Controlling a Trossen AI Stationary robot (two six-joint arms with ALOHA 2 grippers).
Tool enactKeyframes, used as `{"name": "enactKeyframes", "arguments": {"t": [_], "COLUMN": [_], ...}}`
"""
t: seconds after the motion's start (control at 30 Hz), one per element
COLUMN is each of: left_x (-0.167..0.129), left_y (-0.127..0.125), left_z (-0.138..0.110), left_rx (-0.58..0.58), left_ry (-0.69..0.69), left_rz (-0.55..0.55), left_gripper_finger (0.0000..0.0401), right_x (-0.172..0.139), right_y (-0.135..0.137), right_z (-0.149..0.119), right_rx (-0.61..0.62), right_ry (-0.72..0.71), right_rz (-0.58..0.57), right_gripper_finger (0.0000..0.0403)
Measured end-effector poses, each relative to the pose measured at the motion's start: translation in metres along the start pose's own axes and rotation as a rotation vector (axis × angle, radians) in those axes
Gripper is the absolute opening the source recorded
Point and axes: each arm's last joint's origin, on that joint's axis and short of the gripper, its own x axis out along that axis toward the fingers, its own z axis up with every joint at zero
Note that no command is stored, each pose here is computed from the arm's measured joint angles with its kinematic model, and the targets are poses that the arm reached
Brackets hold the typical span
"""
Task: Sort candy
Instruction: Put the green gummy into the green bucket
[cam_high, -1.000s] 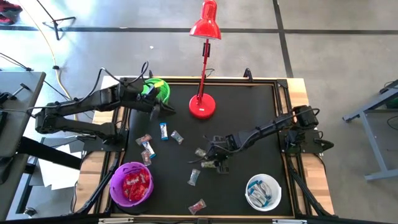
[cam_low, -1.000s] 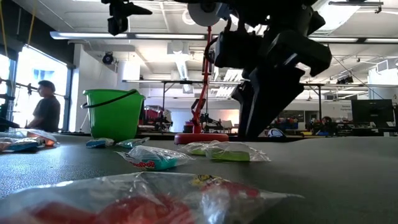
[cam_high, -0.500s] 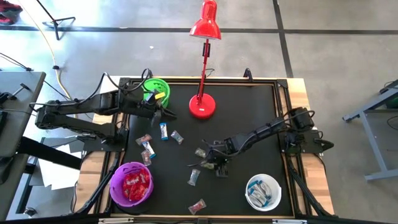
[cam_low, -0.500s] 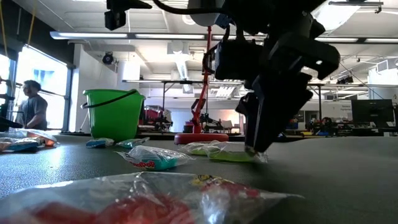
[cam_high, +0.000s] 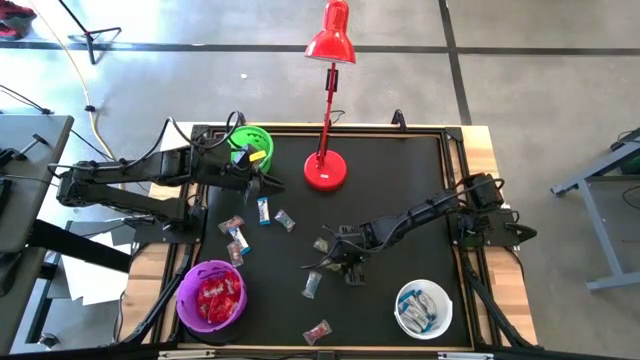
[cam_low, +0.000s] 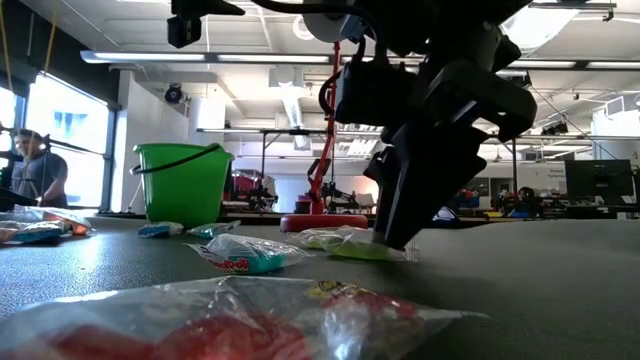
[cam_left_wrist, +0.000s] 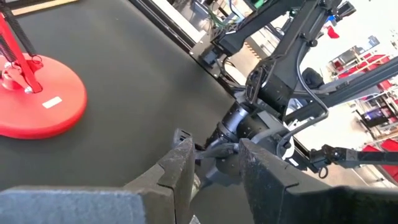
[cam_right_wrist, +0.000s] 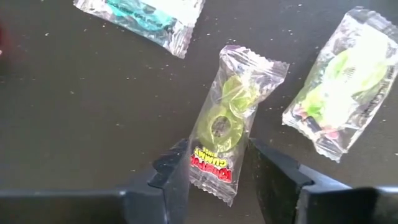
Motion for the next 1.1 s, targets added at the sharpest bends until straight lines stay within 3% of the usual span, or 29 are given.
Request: {"name": "enactKeyframes", "arguments": {"t": [0.53, 0.77, 0.93, 1.1], "left_x": [0.000, 0.000, 0.000, 0.000], "left_y": [0.000, 0.000, 0.000, 0.001], "left_z": [0.000, 0.000, 0.000, 0.000], "left_rx": [0.001, 0.005, 0.039, 0.052], "left_ry": [0.001, 0.003, 0.005, 0.001], "left_rz": [0.001, 0.001, 0.000, 0.006], "left_gripper_finger": [0.0113, 0.0113, 0.0113, 0.0113], "right_x": [0.000, -0.002, -0.018, -0.048], "right_y": [-0.001, -0.004, -0.019, -0.039], "right_z": [-0.001, -0.001, 0.002, 0.024], "right_rx": [-0.003, 0.008, 0.054, 0.140], "right_ry": [0.009, 0.011, 0.006, -0.062], "right_rz": [-0.002, -0.026, -0.181, -0.313], "right_gripper_finger": [0.0006, 0.0004, 0.0002, 0.0001]}}
